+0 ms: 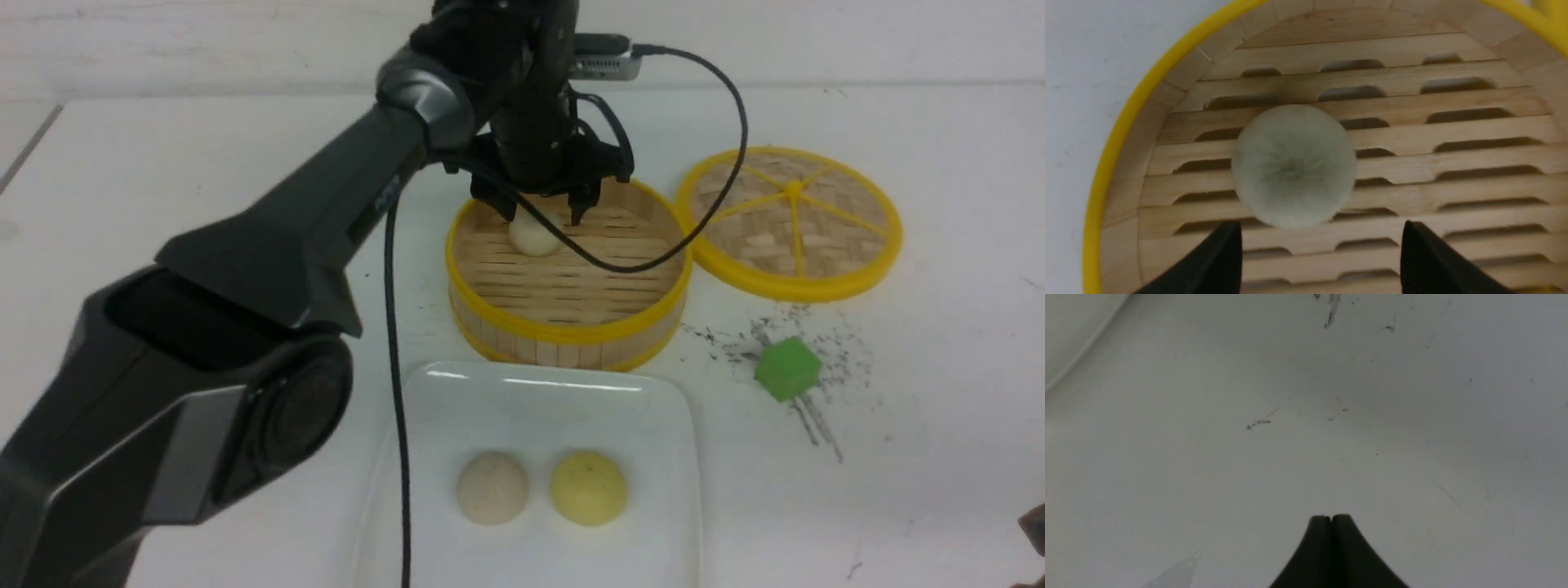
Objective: Put the steamed buns into the plate on the white tablecloth.
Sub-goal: 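Reach into the bamboo steamer and grasp a bun with the left gripper, then carry the bun from the bamboo steamer to the plate with the left gripper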
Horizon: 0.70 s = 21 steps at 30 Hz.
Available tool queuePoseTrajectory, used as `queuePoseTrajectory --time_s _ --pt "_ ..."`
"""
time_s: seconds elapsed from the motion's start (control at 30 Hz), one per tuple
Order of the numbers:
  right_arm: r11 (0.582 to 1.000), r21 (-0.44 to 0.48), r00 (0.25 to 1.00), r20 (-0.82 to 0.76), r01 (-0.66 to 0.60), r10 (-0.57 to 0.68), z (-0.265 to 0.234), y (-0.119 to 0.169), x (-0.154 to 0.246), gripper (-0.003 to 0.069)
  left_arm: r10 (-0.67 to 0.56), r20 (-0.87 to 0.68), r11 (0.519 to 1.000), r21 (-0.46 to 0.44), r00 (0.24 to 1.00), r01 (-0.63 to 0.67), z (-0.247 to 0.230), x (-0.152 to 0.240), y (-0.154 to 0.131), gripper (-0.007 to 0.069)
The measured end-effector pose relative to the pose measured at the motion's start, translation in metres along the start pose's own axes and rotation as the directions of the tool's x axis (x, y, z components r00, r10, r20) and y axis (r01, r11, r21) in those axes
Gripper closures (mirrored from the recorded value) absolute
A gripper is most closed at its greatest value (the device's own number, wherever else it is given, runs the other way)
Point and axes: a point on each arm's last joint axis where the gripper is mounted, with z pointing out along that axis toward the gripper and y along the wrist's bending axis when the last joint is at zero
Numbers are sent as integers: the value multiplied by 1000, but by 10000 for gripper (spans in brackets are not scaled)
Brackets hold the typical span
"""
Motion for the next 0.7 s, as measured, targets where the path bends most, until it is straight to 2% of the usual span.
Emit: queuePoseTrajectory --time_s 0.07,0.17,0.23,0.37,0.4,0.53,0.7 --pt "1000 0 1000 0 0 0 0 0 0 657 8 -7 1000 -16 1000 -8 11 2 0 116" --pt "1000 -2 1000 -1 -2 2 0 0 0 657 14 -20 999 -30 1000 -15 24 5 1 175" --pt "1000 -3 1000 -1 -2 2 0 0 0 655 16 -24 999 -34 1000 -16 26 6 1 254" --pt "1000 -5 1000 -3 -4 4 0 1 0 655 18 -28 999 -29 999 -19 24 6 1 516" --pt "1000 -5 1000 -3 -4 4 0 0 0 655 24 -33 999 -26 999 -24 21 6 1 554" --pt "1000 -5 1000 -3 -4 4 0 0 0 655 56 1 998 0 998 -56 -7 -1 1 601" --pt "1000 -5 1000 -4 -4 4 0 0 0 655 61 175 993 92 983 -79 -110 -19 4 603"
